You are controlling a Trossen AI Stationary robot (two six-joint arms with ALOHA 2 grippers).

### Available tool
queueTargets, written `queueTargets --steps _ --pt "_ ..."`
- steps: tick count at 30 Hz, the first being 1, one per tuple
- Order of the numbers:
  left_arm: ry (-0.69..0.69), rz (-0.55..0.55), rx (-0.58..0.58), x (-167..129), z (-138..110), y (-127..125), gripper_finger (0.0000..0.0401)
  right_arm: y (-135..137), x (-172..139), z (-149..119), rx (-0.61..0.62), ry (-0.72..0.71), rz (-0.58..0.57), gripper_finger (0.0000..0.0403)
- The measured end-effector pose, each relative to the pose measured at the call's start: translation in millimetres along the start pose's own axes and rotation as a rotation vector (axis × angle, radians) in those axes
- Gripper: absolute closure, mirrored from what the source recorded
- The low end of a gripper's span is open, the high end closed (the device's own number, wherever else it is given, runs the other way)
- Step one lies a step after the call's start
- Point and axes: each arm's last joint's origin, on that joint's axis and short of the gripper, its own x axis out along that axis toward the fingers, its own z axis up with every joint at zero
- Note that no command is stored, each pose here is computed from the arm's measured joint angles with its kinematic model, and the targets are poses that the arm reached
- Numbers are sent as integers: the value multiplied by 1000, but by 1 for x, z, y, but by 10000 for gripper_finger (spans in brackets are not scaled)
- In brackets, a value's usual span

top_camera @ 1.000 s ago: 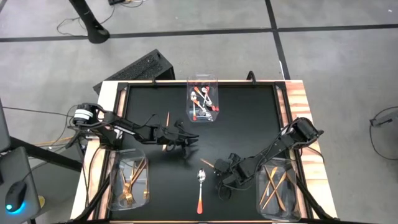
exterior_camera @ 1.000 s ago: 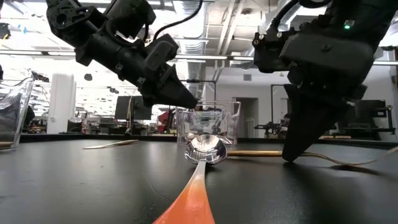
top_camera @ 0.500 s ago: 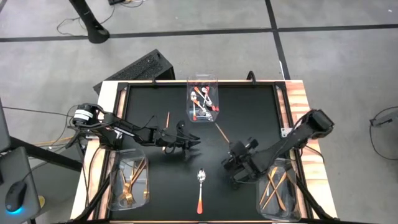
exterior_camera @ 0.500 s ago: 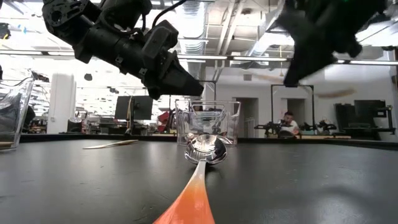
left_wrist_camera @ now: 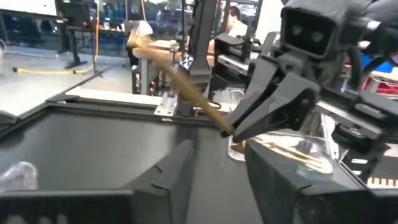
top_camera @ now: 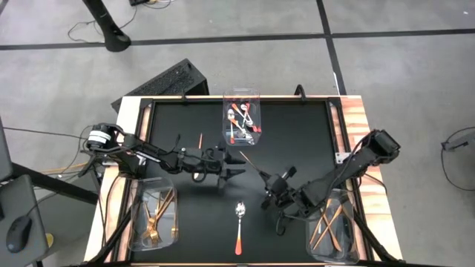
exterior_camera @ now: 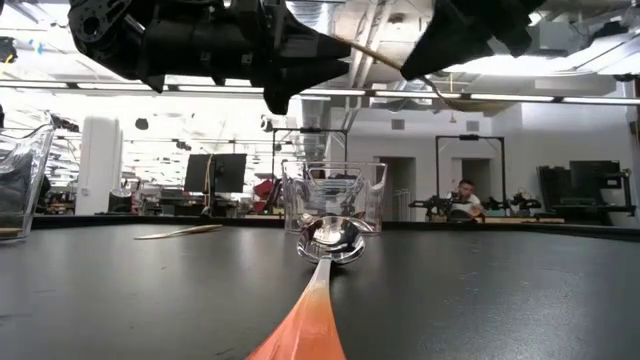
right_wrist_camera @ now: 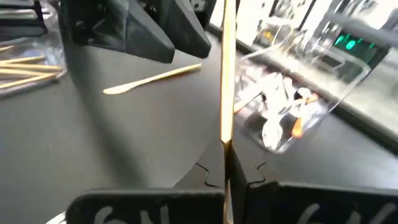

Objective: Sort silverware by color (type)
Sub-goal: Put the gold fork into the bottom left transparent bin

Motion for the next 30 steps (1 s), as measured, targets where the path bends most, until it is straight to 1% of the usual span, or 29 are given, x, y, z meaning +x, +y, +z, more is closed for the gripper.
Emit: queueTargets --steps 4,7,10,14,16,19,22,30 --pt "-22 34 4 0 2 1 222 4 0 5 -27 -43 2 394" --pt "-44 48 1 0 4 4 195 6 2 9 -48 -59 12 394" --pt "-87 27 0 0 8 3 186 7 4 12 -74 -69 16 393" --pt "-136 -39 6 0 14 1 184 7 7 15 -102 -75 10 393" --pt "-143 -47 6 1 17 0 186 8 7 15 -114 -77 13 393" --pt "-155 -66 8 4 21 -1 203 8 7 17 -123 -84 17 393" --pt "-163 -72 24 5 24 -1 238 9 7 17 -134 -84 17 393" --pt "-137 -71 20 6 22 0 381 9 6 16 -150 -85 15 392"
